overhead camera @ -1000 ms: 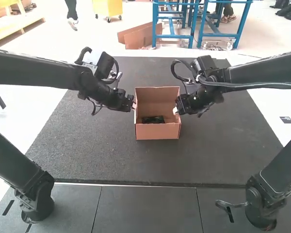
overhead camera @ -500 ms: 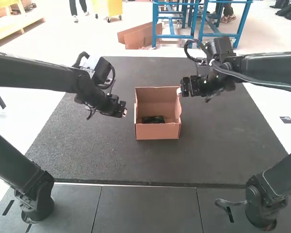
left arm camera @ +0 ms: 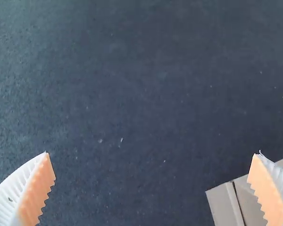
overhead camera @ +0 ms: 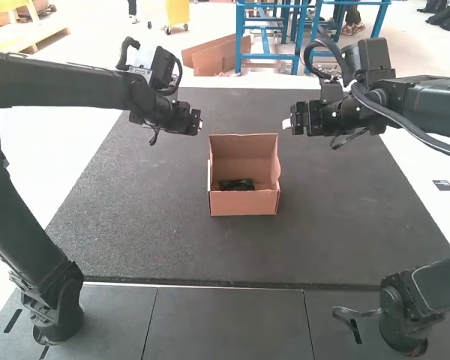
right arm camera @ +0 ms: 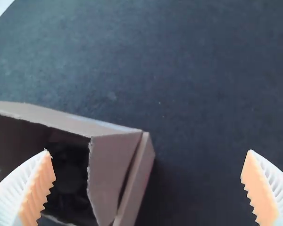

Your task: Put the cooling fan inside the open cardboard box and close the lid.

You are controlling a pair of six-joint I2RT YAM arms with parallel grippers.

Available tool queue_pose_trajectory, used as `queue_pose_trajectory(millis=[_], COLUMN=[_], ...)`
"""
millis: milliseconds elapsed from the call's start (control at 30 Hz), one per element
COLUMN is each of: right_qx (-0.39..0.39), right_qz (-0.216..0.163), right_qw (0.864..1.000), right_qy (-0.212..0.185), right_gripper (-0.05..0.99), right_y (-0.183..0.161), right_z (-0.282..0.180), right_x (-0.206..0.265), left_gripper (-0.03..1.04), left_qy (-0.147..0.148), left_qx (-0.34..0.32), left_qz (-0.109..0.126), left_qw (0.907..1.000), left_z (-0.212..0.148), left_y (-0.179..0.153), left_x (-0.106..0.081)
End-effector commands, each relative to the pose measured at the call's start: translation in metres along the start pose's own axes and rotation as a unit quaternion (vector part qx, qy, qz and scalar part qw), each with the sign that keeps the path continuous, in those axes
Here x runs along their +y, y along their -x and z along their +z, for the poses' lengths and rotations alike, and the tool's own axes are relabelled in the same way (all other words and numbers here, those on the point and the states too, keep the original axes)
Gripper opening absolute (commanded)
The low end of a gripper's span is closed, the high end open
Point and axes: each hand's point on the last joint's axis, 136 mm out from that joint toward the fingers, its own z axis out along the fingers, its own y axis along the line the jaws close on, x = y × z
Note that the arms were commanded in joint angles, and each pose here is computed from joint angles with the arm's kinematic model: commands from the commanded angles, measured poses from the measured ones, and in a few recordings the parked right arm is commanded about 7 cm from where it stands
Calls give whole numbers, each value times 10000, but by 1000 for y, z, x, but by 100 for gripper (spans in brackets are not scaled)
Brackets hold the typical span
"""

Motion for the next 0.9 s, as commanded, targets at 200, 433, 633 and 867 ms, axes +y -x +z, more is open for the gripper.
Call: queue_pose_trajectory(millis=[200,433,633,867], right_qx=[-82,-87,-101,-107], right_qz=[154,152,208,252], right_qw=[9998,9998,9997,9996], right_qy=[-66,-20,-104,-97], right_gripper=[91,91,91,90], right_y=[-1,0,1,1], right_z=[-12,-12,-13,-14], right_x=[-12,-11,-19,-22], left_gripper=[97,97,97,97], left_qy=[-300,-647,-800,-871], left_qx=[-450,-207,202,666], left_qz=[96,392,655,837], left_qw=[9985,9969,9944,9904], left_z=[6,12,13,10], left_y=[53,39,11,-24], left_x=[-36,-77,-97,-108])
